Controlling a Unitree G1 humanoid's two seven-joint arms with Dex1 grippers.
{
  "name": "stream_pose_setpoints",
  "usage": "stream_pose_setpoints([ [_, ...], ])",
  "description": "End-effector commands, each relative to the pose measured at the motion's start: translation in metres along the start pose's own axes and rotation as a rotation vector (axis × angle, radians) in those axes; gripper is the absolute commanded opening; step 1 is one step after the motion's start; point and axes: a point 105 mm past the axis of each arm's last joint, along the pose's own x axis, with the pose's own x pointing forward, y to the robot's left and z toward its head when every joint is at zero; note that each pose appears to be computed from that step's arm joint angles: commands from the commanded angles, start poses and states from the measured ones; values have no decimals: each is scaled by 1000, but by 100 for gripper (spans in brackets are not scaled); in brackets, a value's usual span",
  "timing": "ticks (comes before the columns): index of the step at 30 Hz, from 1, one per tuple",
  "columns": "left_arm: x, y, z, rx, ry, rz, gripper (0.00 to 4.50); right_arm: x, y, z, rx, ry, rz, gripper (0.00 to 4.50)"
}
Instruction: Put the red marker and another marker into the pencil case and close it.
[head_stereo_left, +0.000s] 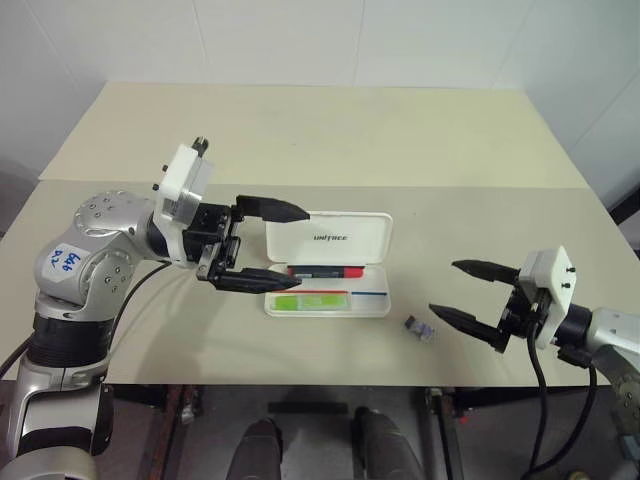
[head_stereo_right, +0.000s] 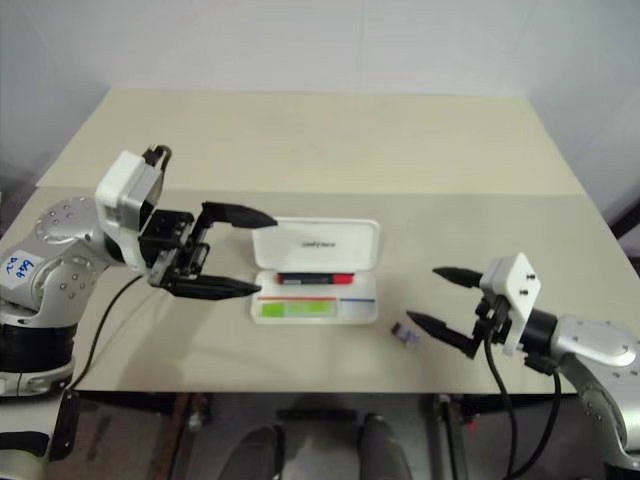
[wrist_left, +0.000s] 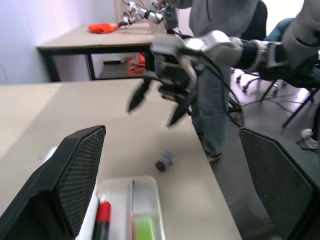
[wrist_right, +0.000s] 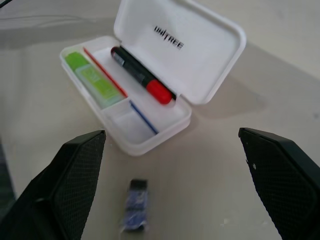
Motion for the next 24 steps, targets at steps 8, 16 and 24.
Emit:
stream_pose_setpoints([
  [8, -2, -8, 10, 40, 31, -5, 447, 25, 20, -33, 97, 1, 36, 450],
  [16, -11, -6, 10, 50, 74, 0, 447, 31, 13, -63, 119, 40, 26, 450],
  [24, -19, -3, 13, 68, 97, 15, 450, 24, 15, -91, 161, 73, 14, 357],
])
